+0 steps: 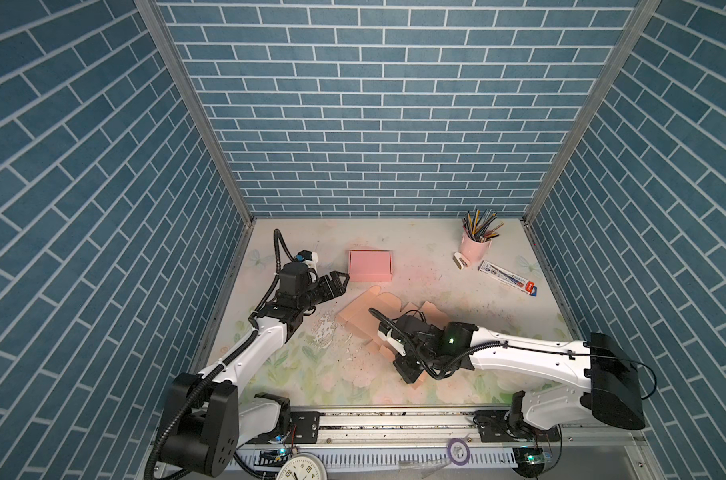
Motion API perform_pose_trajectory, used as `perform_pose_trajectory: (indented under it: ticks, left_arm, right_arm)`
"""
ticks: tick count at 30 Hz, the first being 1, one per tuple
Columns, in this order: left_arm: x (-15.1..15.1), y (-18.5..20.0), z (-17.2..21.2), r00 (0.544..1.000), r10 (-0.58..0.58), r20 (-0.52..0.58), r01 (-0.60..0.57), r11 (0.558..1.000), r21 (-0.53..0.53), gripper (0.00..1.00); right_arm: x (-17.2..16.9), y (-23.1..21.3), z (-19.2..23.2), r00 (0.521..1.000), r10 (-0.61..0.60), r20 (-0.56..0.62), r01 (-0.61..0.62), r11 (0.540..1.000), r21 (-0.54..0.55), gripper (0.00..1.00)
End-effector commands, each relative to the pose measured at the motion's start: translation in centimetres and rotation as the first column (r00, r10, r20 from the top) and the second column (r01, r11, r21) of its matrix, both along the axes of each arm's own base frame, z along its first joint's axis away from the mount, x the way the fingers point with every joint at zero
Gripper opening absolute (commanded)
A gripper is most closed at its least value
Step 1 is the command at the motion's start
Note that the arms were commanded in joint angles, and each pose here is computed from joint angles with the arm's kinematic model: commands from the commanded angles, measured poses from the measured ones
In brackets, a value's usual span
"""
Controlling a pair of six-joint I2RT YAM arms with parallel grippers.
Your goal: Fold the paper box
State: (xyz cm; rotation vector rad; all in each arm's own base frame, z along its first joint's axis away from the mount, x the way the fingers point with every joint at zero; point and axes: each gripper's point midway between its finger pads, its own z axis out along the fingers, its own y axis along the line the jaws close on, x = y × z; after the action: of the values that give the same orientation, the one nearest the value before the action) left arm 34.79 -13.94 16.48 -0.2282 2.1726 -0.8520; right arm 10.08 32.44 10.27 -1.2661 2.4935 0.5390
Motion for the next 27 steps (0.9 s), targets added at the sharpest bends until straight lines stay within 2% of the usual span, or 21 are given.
perform_pose_trajectory:
  ticks: [1, 4, 7, 10, 17, 22, 27]
  left_arm:
    - [0.4, 0.5, 1.5, 0.999, 0.017, 0.036, -0.018, 1.000, 0.015, 0.87]
    - [0.2, 0.6, 1.4, 0.999, 0.016, 0.033, -0.017, 1.000, 0.023, 0.87]
    - [0.1, 0.7, 1.2, 0.999, 0.019, 0.029, -0.020, 0.999, 0.029, 0.87]
    - [0.0, 1.0, 1.1, 0.999, 0.026, 0.033, -0.027, 0.999, 0.045, 0.87]
    - [-0.4, 1.1, 0.6, 0.999, 0.014, 0.030, -0.016, 0.997, 0.074, 0.87]
    - [-0.5, 0.5, 0.1, 1.000, -0.010, 0.022, 0.009, 0.998, 0.066, 0.87]
    - [-0.7, -0.7, -0.2, 0.998, -0.052, 0.019, 0.050, 0.995, 0.082, 0.87]
  right_arm:
    - [0.3, 1.0, -0.2, 0.989, 0.129, 0.073, -0.128, 0.991, -0.028, 0.04]
    - [0.0, 1.5, -1.4, 0.980, 0.185, 0.077, -0.180, 0.981, -0.068, 0.04]
    - [1.2, 1.5, -2.2, 0.973, 0.179, 0.147, -0.159, 0.978, -0.135, 0.04]
    - [1.4, 1.7, -2.5, 0.962, 0.208, 0.174, -0.186, 0.973, -0.135, 0.06]
    - [1.5, 0.6, -4.3, 0.953, 0.251, 0.173, -0.213, 0.954, -0.211, 0.14]
    - [1.3, 1.3, -2.8, 0.958, 0.223, 0.182, -0.200, 0.970, -0.138, 0.23]
    - [2.2, 1.4, -0.6, 0.983, 0.080, 0.166, -0.078, 0.997, -0.018, 0.35]
